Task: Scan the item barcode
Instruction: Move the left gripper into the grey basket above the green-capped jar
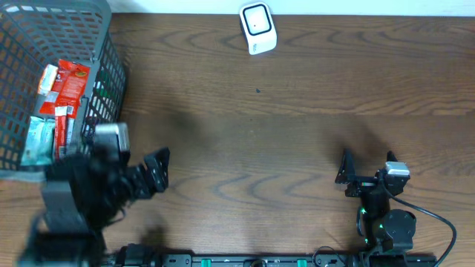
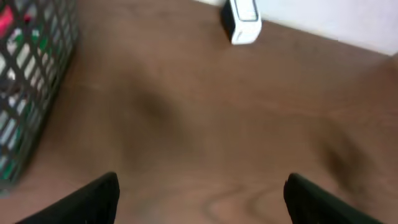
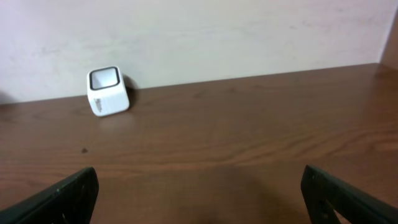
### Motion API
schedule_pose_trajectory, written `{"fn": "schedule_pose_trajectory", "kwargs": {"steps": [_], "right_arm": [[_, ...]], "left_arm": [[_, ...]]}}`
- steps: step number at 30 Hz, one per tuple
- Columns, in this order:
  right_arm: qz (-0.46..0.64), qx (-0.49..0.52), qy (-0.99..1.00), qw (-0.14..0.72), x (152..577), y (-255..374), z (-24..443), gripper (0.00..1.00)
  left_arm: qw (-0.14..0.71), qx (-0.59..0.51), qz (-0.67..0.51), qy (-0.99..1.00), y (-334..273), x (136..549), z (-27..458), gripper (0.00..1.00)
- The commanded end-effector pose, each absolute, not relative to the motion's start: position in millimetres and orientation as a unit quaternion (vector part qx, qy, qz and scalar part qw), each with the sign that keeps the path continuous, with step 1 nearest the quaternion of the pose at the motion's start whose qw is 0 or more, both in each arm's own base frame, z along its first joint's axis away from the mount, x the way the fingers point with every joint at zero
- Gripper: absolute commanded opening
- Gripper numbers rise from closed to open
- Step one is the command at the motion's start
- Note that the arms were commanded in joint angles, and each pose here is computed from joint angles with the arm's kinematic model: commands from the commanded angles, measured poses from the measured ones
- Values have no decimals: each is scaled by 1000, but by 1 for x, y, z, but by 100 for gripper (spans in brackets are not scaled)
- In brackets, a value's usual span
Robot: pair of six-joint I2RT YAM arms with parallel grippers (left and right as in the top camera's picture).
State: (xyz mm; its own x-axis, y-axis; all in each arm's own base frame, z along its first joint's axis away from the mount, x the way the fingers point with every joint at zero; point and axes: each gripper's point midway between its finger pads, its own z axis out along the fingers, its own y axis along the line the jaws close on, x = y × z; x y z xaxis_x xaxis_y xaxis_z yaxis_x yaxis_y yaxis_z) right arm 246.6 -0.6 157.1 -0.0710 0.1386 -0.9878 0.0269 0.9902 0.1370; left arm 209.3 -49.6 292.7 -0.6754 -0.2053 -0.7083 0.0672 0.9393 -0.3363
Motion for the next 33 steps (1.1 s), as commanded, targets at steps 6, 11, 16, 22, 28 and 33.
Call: {"fn": "schedule_pose_trajectory", "kwargs": {"steps": [6,11,16,22,28,33], "right_arm": [[41,54,732,678,247,0,156,99],[41,54,732,678,247,0,156,99],[41,54,732,678,247,0,156,99],[41,54,732,678,247,0,156,99],[41,54,732,678,247,0,156,99],[41,54,732,678,247,0,156,99]], "left_arm": [[392,3,-153,907,-51,265,383,85],[442,-19,-88,892,-28,300,407,85],[453,-60,-26,889,2,311,407,85],[448,-136,20,884,61,326,399,85],[432,-179,11,884,105,345,381,92],[400,-195,-52,894,135,367,348,93]]}}
